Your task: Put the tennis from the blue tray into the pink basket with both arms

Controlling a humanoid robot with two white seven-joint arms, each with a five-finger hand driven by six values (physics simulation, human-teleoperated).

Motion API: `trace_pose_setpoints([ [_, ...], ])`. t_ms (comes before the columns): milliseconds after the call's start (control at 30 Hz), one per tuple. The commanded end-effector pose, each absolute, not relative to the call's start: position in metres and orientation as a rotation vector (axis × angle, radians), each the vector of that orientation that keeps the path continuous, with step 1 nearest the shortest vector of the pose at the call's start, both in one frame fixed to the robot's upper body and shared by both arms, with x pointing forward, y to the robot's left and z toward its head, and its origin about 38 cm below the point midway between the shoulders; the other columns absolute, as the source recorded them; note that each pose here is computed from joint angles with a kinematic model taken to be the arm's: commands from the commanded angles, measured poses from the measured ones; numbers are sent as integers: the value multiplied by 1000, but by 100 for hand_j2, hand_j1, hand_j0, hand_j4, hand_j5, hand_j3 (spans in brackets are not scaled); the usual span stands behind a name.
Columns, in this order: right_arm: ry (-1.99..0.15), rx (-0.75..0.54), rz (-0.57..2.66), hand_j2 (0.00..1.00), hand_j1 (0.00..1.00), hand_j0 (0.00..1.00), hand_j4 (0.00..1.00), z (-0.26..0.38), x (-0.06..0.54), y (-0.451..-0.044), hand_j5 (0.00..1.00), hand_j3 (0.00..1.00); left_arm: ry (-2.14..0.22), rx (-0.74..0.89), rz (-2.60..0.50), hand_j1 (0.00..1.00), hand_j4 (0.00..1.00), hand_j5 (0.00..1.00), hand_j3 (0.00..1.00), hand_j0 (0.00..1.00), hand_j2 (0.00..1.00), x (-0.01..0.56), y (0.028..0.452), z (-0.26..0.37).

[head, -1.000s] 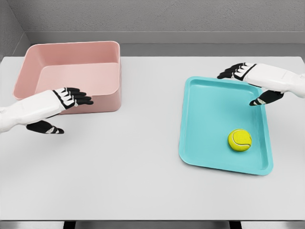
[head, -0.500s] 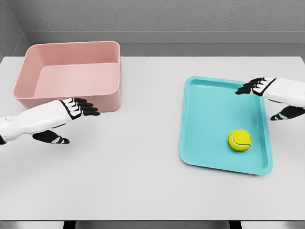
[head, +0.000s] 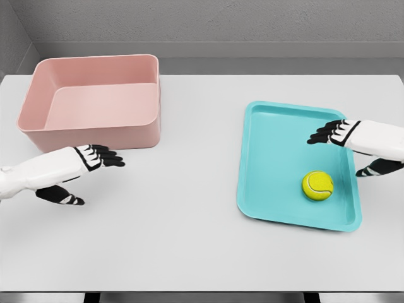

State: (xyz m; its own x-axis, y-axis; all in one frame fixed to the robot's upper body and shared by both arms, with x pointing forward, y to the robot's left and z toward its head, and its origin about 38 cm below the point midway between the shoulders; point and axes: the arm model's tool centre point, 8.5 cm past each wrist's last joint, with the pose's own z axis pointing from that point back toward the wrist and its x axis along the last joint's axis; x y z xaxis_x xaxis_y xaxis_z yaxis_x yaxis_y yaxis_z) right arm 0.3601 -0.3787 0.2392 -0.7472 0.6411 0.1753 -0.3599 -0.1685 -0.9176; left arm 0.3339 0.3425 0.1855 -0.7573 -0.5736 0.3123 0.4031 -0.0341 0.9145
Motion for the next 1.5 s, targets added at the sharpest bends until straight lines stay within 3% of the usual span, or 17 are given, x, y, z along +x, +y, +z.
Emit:
trace_pose_setpoints([
  [0,-1489,-351,1931,100,100,100,100,243,361,-380,100,100,-1567,193,-1858,100,100,100,100,100,100,334,347,189],
  [1467,-1454,-142,1930,100,100,100,100,187,339,-352,100,100,-1595,192,-1853,100,100,100,100,100,100,335,343,194],
])
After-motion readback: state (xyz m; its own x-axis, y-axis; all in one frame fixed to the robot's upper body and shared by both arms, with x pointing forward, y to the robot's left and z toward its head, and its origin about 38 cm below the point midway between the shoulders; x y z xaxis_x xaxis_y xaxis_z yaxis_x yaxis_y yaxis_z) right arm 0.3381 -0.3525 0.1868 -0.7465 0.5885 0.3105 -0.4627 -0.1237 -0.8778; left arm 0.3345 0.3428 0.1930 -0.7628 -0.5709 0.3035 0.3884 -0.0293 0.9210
